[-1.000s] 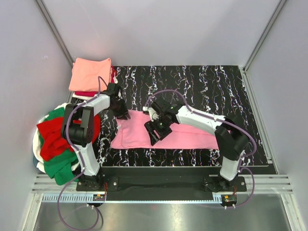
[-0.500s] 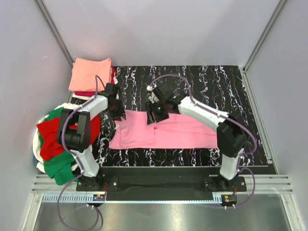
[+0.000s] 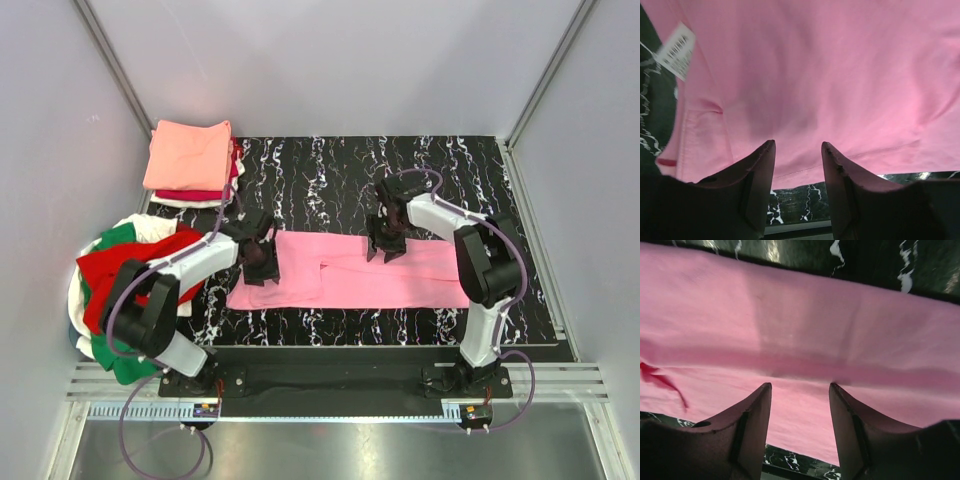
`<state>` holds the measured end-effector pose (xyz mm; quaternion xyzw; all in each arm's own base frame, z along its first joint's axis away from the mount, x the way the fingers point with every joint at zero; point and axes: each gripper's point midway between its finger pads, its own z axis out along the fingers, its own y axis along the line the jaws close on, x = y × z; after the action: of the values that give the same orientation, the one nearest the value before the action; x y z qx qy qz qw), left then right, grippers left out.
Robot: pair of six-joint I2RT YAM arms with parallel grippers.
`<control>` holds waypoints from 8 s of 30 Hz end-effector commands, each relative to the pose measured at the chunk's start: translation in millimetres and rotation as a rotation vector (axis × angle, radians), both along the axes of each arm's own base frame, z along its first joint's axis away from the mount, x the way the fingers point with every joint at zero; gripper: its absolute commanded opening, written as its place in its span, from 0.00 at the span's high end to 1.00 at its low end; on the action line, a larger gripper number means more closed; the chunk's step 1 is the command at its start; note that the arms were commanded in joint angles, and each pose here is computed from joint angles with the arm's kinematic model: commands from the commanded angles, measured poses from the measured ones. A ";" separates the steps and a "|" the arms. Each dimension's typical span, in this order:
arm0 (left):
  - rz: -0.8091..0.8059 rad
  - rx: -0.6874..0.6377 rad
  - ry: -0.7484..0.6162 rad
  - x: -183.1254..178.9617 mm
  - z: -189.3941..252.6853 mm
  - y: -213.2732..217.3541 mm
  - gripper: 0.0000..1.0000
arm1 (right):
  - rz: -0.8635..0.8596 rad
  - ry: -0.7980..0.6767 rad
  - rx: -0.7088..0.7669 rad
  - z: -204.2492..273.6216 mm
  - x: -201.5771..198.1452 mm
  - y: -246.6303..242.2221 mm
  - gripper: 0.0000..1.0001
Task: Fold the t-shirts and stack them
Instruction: Fold the tshirt
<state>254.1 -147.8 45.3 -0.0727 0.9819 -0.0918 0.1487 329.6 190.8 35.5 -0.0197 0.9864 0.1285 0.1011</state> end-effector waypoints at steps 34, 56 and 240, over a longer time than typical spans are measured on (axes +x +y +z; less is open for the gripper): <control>-0.167 -0.265 -0.398 237.9 172.2 -80.2 0.09 | -0.051 -0.053 0.048 94.8 -6.5 51.6 0.34; -0.078 -0.286 -0.410 84.4 141.9 -19.7 0.12 | -0.151 0.059 0.129 -54.4 165.6 84.0 0.36; 0.015 -0.348 -0.097 60.5 25.8 -56.3 0.30 | -0.136 0.019 0.405 12.3 14.0 5.3 0.36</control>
<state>297.0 -192.7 49.2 -0.1032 0.9602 -0.2267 0.1263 327.4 178.2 26.4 0.1144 0.9523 0.2783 0.0511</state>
